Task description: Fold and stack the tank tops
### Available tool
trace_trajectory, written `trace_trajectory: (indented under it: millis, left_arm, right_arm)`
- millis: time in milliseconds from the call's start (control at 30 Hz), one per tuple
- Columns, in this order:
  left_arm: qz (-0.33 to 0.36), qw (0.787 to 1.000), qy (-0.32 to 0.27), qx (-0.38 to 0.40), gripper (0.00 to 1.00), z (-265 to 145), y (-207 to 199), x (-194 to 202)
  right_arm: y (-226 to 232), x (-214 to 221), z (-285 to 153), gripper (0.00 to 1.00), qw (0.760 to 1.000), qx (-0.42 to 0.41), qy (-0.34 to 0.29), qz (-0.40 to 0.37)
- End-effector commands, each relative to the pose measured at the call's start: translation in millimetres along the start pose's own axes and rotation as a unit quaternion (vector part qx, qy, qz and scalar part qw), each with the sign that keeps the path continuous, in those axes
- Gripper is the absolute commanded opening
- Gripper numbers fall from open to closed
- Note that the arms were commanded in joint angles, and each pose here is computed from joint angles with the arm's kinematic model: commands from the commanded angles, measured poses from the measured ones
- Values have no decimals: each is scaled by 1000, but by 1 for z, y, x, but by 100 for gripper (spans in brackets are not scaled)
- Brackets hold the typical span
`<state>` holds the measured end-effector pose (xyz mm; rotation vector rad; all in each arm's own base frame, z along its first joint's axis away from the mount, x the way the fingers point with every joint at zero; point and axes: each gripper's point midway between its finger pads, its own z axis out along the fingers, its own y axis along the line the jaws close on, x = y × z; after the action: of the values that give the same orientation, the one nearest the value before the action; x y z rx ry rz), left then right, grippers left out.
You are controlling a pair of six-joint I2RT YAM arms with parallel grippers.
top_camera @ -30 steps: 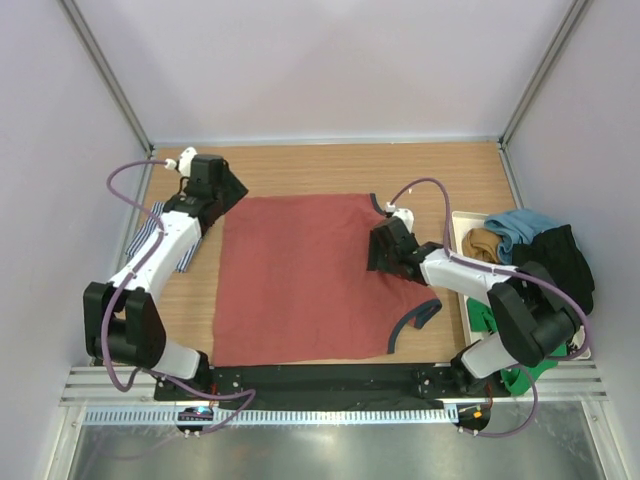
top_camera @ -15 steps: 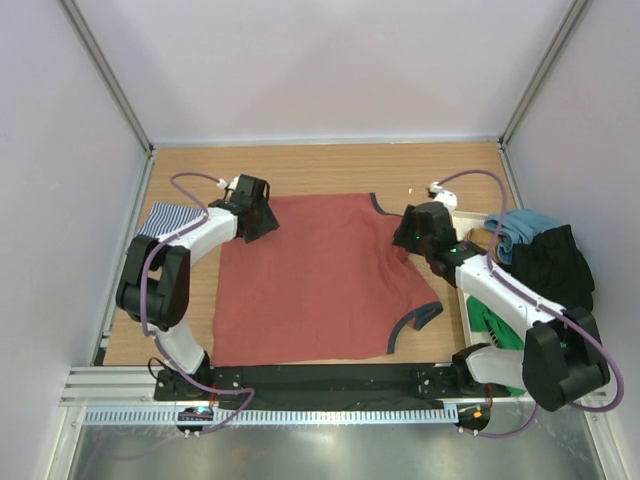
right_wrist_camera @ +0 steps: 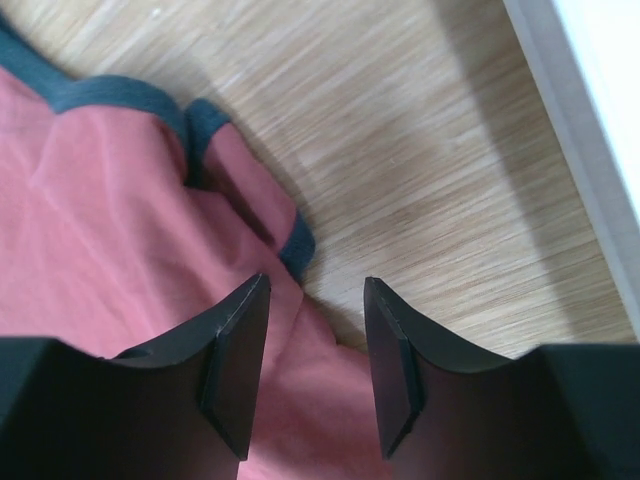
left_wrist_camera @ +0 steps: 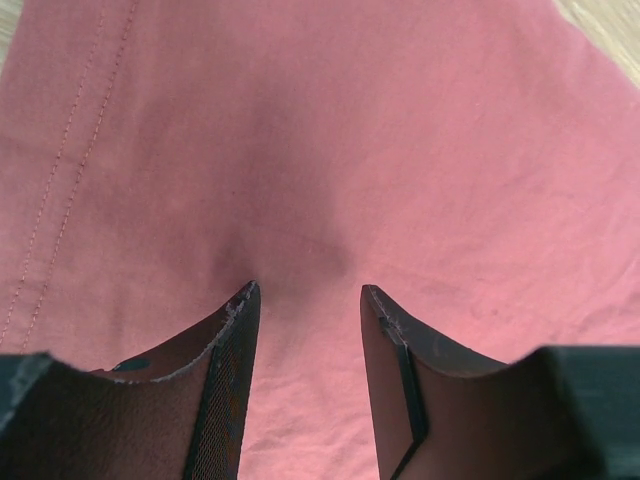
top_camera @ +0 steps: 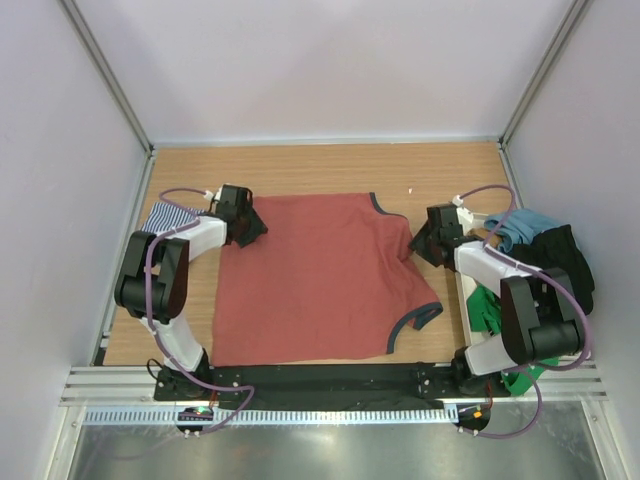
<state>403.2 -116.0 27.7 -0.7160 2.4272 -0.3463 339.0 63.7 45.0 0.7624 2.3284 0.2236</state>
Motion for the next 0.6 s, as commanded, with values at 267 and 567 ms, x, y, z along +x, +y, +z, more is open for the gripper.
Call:
trace_trajectory:
  millis: [267, 567]
  left_arm:
    - [12, 999, -23, 28, 47, -6, -8, -7]
    - [23, 999, -31, 21, 47, -6, -8, -13]
  right_arm:
    - [23, -15, 25, 39, 997, -14, -8, 70]
    - [13, -24, 41, 20, 998, 36, -23, 49]
